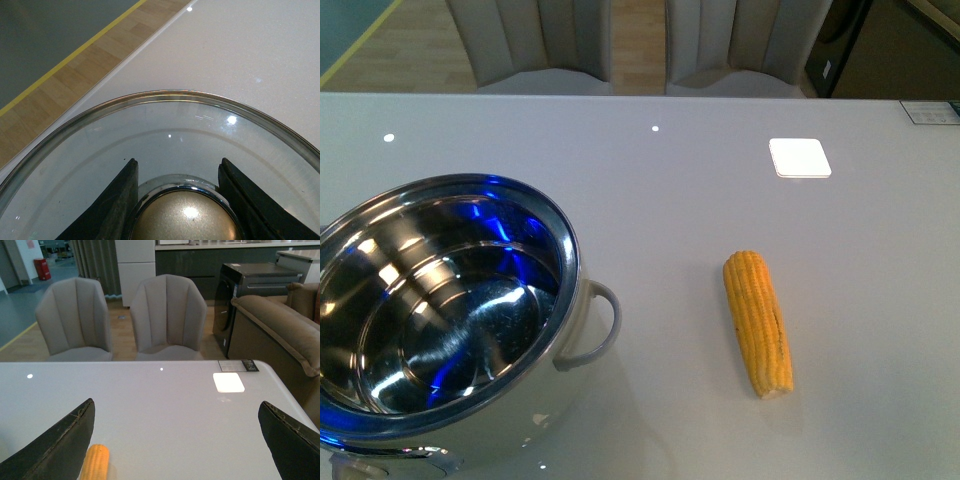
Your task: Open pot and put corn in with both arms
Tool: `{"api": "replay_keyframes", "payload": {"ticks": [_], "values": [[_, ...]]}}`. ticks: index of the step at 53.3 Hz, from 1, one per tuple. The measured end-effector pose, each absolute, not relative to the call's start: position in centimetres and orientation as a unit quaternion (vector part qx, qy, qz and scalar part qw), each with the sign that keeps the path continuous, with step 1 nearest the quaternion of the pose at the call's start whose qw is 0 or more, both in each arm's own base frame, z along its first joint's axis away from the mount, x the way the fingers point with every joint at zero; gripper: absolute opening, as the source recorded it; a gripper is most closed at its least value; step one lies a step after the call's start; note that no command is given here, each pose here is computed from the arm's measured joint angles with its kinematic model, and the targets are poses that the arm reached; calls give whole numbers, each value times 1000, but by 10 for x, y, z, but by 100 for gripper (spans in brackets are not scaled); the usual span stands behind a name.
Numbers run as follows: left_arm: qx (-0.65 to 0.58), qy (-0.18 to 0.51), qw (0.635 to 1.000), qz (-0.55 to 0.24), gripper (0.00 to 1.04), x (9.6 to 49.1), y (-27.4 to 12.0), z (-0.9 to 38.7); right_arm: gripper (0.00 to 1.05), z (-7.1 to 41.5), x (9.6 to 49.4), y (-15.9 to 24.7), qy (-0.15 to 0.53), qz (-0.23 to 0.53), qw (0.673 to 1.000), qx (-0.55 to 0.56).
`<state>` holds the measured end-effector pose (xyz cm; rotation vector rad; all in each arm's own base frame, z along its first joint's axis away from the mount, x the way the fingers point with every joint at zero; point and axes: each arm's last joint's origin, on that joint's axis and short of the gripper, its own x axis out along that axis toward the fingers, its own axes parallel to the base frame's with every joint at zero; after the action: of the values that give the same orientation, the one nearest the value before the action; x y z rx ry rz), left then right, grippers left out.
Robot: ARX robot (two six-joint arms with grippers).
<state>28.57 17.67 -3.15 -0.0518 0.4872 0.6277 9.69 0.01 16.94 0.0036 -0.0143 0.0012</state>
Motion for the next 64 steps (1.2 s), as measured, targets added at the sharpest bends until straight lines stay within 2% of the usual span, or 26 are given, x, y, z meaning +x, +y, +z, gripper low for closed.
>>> {"api": "replay_keyframes", "payload": {"ticks": [40, 48, 60, 64], "values": [[-45, 208, 929, 304, 42, 312, 178, -56, 96, 169, 97, 0, -7, 1, 1000, 2], [-55, 192, 935, 294, 57, 316, 176, -55, 96, 169, 97, 0, -7, 1, 1000, 2], [-60, 183, 936, 294, 58, 319, 175, -53, 96, 169, 97, 0, -7, 1, 1000, 2], [-61, 184, 936, 294, 68, 317, 174, -53, 96, 169, 97, 0, -7, 1, 1000, 2]]}}
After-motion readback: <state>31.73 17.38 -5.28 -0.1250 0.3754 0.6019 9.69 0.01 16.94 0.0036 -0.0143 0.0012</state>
